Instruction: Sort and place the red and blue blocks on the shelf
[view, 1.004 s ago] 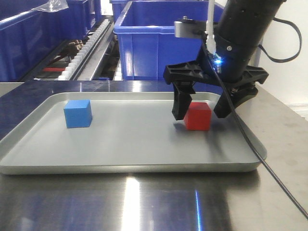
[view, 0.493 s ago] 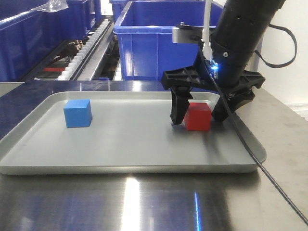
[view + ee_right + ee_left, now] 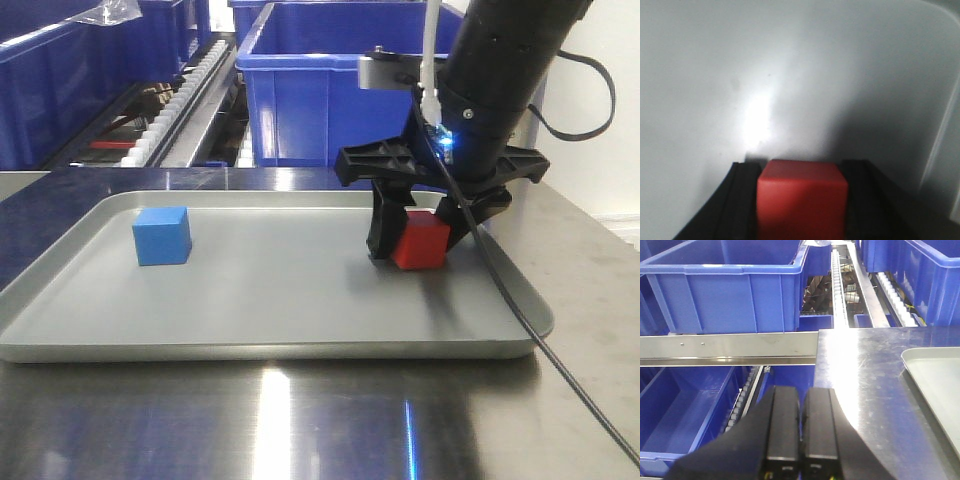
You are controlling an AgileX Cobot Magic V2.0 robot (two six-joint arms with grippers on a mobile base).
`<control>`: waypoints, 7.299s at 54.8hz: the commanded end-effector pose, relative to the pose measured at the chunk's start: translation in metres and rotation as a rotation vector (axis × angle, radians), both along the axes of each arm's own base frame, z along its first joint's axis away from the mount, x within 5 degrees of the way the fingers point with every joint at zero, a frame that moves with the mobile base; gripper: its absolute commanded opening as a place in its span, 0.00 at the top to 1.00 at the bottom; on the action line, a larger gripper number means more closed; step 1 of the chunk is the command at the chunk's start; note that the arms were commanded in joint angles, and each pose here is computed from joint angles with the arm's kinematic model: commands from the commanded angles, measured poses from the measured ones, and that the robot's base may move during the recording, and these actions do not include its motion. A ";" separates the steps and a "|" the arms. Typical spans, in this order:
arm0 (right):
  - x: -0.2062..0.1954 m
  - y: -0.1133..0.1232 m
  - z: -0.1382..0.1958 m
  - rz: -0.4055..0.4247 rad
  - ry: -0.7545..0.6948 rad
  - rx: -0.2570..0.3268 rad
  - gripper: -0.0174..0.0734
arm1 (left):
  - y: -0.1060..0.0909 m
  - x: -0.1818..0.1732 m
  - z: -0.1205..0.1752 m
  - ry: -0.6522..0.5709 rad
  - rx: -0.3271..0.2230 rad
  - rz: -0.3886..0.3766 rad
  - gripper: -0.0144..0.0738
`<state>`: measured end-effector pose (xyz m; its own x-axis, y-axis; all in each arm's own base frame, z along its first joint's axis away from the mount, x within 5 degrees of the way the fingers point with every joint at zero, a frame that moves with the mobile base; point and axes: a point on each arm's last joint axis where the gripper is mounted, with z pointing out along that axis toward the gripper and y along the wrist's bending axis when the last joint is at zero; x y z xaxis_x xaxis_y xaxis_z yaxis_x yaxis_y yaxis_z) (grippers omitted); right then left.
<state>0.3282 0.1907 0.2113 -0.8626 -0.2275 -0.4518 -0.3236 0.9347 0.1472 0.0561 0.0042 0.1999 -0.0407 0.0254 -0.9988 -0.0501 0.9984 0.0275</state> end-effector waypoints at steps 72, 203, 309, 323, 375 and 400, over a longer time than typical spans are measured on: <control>-0.170 -0.175 0.152 -0.374 -0.882 0.178 0.74 | -0.002 0.000 -0.002 -0.065 0.004 -0.028 0.73; -0.171 -0.175 0.153 -0.374 -0.896 0.184 0.74 | -0.023 0.093 0.160 0.269 -0.155 -0.128 0.73; -0.171 -0.175 0.153 -0.374 -0.896 0.184 0.74 | -0.175 0.259 0.094 0.948 -0.147 -0.369 0.20; -0.171 -0.175 0.153 -0.374 -0.896 0.184 0.74 | -0.177 0.267 0.076 0.995 -0.139 -0.328 0.20; -0.171 -0.175 0.153 -0.374 -0.896 0.184 0.74 | -0.193 0.272 0.063 1.008 -0.165 -0.292 0.25; -0.171 -0.175 0.153 -0.374 -0.896 0.184 0.74 | -0.195 0.271 0.063 1.006 -0.176 -0.284 0.25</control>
<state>0.1570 0.0174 0.3462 -0.3069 0.1277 -0.9431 -0.0615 0.9862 0.1536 0.3269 -0.1881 0.2377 -0.9063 0.0479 -0.4200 0.1349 0.9744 -0.1798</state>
